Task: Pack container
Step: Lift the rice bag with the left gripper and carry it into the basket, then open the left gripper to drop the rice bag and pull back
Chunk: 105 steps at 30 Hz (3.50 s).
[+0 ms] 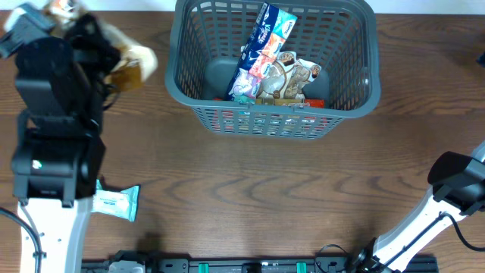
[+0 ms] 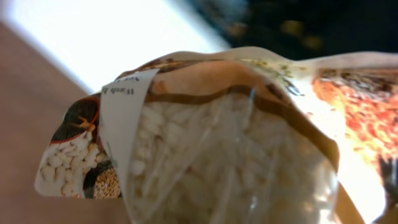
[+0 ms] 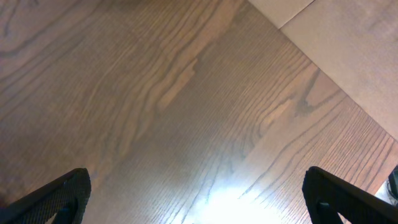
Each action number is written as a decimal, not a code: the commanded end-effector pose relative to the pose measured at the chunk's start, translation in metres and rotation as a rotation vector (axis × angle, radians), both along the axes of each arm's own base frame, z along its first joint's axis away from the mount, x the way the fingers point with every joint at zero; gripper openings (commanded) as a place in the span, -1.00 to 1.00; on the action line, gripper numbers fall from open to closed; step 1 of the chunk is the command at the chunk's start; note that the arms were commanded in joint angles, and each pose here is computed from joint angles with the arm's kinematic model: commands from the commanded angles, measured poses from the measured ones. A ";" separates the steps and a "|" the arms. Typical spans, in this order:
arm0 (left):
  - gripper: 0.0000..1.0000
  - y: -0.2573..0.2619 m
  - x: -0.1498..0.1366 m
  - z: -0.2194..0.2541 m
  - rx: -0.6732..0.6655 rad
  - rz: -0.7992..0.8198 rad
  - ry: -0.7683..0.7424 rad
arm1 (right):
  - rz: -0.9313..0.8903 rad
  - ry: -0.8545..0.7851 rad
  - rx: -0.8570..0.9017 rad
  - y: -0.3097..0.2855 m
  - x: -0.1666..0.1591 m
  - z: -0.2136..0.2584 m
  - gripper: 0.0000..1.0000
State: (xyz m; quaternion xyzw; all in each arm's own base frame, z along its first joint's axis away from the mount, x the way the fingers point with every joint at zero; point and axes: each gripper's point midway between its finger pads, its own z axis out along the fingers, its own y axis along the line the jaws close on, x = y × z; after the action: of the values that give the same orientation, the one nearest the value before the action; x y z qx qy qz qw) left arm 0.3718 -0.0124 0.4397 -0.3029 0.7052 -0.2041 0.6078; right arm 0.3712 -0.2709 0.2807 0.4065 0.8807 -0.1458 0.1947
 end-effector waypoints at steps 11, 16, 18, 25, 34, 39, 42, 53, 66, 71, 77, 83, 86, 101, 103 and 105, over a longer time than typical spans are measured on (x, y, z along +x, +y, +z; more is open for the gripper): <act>-0.88 -0.177 0.034 -0.013 0.084 -0.509 -0.071 | -0.017 -0.001 -0.002 -0.002 -0.002 0.000 0.98; -0.88 -0.219 0.048 -0.036 0.078 -0.573 -0.058 | -0.017 -0.001 -0.002 -0.001 -0.002 0.000 0.99; -0.89 -0.231 0.053 -0.050 0.083 -0.591 -0.035 | -0.017 -0.001 -0.002 -0.001 -0.002 0.000 0.99; -0.88 -0.250 0.075 -0.107 0.114 -0.602 0.082 | -0.017 -0.001 -0.002 -0.001 -0.002 0.000 0.98; -0.86 -0.244 0.098 -0.173 0.179 -0.521 0.227 | -0.017 -0.001 -0.002 -0.001 -0.002 0.000 0.98; -0.57 -0.234 0.103 -0.184 0.190 -0.495 0.260 | -0.016 -0.001 -0.002 -0.001 -0.002 0.000 0.99; -0.28 -0.229 0.106 -0.184 0.190 -0.480 0.261 | -0.016 -0.001 -0.002 -0.001 -0.002 0.000 0.99; 0.98 -0.205 0.107 -0.156 0.260 -0.401 0.203 | -0.017 -0.001 -0.002 -0.001 -0.002 0.000 0.98; 0.98 -0.090 0.034 -0.032 0.328 -0.084 0.067 | -0.017 -0.001 -0.002 -0.001 -0.002 0.000 0.99; 0.98 -0.027 -0.013 -0.026 0.196 0.128 0.127 | -0.016 -0.001 -0.002 -0.001 -0.002 0.000 0.99; 0.97 0.030 -0.058 -0.022 0.043 0.376 0.120 | -0.016 -0.001 -0.002 -0.001 -0.002 0.000 0.98; 0.98 0.057 -0.078 -0.045 0.092 0.455 0.242 | -0.016 -0.001 -0.002 -0.001 -0.002 0.000 0.99; 0.97 0.078 -0.097 -0.071 0.079 0.546 0.359 | -0.017 -0.001 -0.002 -0.001 -0.002 0.000 0.99; 0.97 0.127 -0.169 -0.200 -0.291 1.010 0.972 | -0.016 -0.001 -0.002 -0.001 -0.002 0.000 0.98; 0.97 0.129 -0.164 -0.213 -0.303 1.037 1.025 | -0.017 0.000 -0.002 -0.001 -0.002 0.000 0.99; 0.97 0.129 -0.159 -0.231 -0.341 1.096 1.074 | -0.017 0.000 -0.002 -0.001 -0.002 0.000 0.99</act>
State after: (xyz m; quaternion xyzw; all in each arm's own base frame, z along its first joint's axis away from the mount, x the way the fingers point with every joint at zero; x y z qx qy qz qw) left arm 0.2083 0.1211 0.2294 -0.7148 0.6457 0.1970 0.1826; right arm 0.3712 -0.2709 0.2807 0.4065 0.8807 -0.1458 0.1947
